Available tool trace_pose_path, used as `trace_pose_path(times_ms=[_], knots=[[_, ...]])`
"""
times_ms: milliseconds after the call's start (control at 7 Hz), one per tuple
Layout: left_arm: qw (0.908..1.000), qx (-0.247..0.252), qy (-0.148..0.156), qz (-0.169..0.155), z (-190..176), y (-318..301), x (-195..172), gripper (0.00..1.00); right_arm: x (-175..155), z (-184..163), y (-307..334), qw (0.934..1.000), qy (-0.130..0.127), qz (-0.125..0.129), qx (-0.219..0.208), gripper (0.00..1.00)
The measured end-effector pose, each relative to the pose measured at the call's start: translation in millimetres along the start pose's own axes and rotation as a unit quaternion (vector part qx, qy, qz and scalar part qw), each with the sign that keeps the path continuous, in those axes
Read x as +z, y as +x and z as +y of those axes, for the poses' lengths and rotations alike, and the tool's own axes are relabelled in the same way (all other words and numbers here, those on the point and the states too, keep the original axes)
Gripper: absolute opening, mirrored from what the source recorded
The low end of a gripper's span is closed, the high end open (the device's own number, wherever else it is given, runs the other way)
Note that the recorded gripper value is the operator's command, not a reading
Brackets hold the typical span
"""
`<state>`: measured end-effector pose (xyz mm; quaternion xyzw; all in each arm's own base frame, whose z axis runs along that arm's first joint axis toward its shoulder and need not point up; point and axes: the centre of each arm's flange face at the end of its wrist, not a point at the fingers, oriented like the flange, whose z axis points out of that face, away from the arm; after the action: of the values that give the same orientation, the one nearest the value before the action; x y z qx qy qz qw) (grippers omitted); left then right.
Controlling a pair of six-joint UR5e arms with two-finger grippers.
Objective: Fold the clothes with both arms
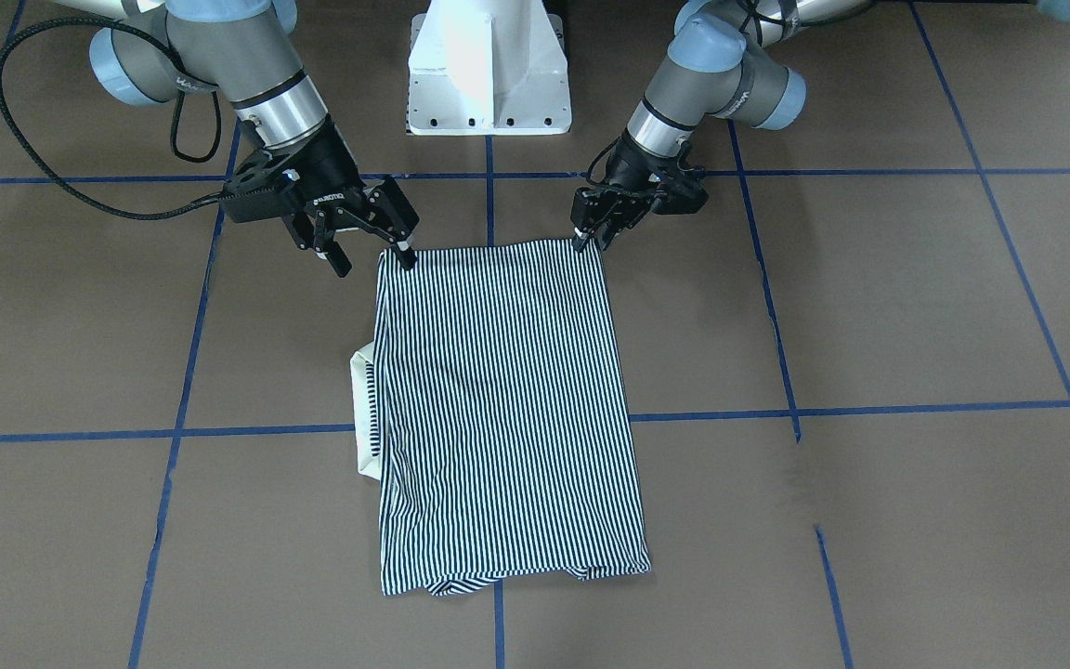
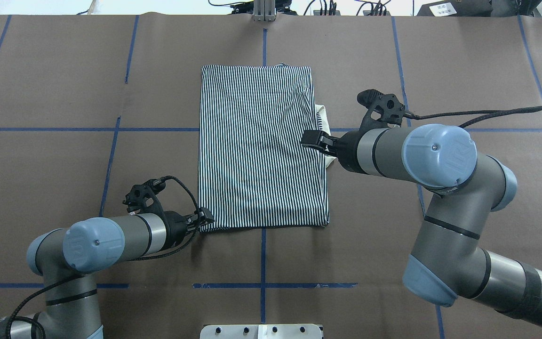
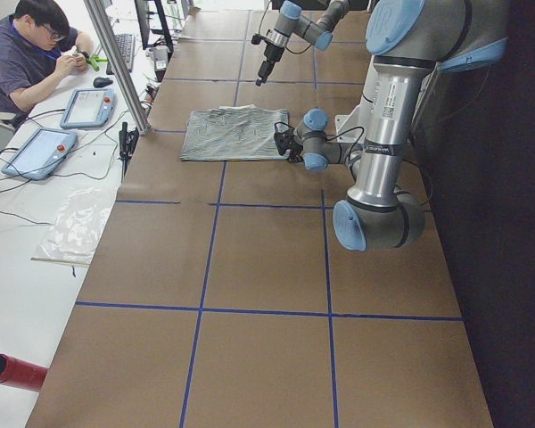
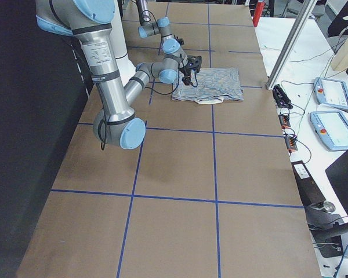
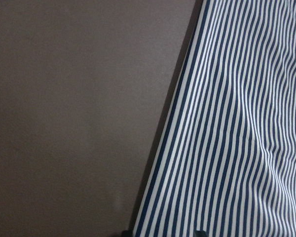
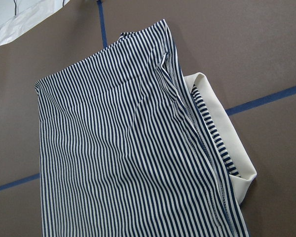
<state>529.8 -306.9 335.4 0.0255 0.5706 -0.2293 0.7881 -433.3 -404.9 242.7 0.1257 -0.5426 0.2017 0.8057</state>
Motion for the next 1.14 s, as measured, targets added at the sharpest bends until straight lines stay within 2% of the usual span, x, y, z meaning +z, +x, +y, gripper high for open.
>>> trace_pose_path(times_ms=[429, 1143], knots=[[1.0, 0.005, -0.002, 0.0, 1.0, 0.3, -0.7, 0.57, 0.1, 0.1, 0.1, 1.0, 0.0, 0.0, 0.0, 1.0], [0.9999, 0.012, -0.003, -0.012, 1.9, 1.5, -3.3, 0.55, 0.2, 0.9, 0.0, 1.0, -0.001, 0.0, 0.0, 1.0]])
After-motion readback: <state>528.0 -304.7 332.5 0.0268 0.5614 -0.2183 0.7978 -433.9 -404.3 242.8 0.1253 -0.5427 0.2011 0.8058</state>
